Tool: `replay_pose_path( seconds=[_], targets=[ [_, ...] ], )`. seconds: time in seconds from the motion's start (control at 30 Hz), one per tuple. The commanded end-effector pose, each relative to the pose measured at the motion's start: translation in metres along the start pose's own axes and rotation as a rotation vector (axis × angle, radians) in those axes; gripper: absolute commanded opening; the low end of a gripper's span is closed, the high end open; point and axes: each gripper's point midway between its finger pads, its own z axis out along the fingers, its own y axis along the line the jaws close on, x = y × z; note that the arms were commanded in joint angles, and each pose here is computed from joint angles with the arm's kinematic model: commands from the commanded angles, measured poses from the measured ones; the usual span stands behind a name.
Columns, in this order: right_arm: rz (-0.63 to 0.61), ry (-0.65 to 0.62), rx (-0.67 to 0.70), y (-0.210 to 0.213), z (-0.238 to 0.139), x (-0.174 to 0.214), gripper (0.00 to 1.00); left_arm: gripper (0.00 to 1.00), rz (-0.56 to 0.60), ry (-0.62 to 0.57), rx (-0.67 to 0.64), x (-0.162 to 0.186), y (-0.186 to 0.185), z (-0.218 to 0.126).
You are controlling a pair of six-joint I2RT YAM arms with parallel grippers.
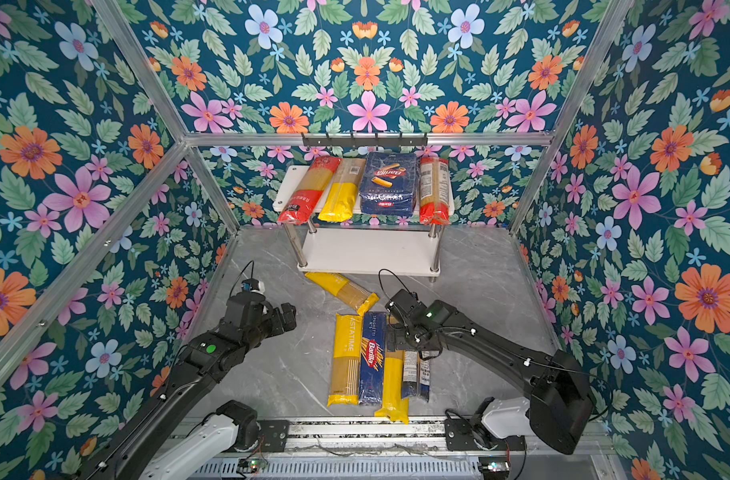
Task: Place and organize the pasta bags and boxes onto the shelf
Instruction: 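Withdraw the left gripper from the shelf and lower it toward the table packs, then lower the right gripper onto the white-labelled bag while the left nears the PASTATIME bag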
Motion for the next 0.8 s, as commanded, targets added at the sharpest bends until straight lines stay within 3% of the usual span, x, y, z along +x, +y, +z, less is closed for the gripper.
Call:
replay_pose_path(
  seconds=[0.0, 0.77],
  targets=[
    [0.055, 0.000, -0.007, -0.005, 0.008, 0.008, 0.99, 0.98, -0.035, -0.022, 0.058, -0.002, -0.009, 0.003],
    [0.137, 0.084, 0.017, -0.034, 0.042, 0.055, 0.98, 0.94, -0.073, 0.068, 0.154, 0.030, -0.033, 0.035]
  ],
)
